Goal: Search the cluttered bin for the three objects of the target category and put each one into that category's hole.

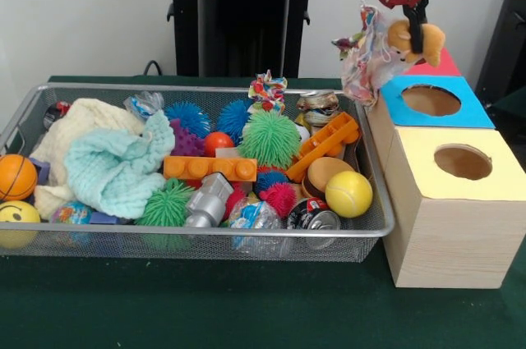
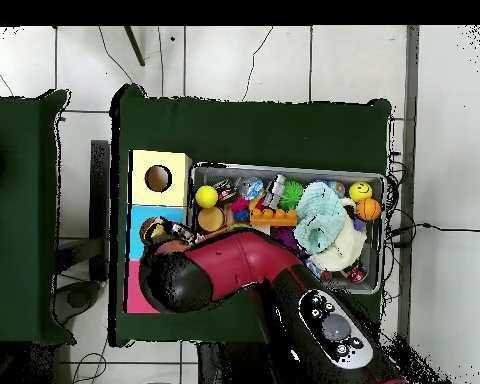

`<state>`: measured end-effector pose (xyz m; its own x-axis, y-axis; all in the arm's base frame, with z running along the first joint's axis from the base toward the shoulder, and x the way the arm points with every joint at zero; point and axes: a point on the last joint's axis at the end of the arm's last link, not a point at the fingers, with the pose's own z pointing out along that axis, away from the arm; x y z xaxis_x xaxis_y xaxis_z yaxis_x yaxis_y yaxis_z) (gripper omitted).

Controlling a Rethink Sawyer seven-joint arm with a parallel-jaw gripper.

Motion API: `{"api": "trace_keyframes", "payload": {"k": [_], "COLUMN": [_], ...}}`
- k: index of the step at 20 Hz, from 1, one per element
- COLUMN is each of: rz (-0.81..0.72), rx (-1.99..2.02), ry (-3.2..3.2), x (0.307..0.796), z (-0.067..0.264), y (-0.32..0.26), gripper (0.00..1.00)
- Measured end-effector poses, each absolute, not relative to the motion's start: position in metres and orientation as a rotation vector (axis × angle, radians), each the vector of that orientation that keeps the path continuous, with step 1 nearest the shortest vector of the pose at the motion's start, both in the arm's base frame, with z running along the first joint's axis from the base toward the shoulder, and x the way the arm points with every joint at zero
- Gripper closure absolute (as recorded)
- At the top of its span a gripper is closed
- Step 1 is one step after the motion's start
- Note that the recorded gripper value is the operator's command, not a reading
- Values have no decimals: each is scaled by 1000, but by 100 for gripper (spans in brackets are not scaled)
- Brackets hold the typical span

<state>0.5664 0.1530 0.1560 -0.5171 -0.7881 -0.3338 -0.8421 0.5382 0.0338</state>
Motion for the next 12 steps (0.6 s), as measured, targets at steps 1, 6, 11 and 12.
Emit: {"api": "trace_keyframes", "payload": {"k": [1, 6, 11, 12], "rz": [280, 285, 288, 287], "rx": [-1364, -1371, -1355, -1348], "ry": [2499, 2500, 2487, 2485], "x": [565, 562, 570, 573], "z": [156, 155, 160, 162], "y": [154, 156, 152, 150], "gripper": [100, 100, 100, 100]}}
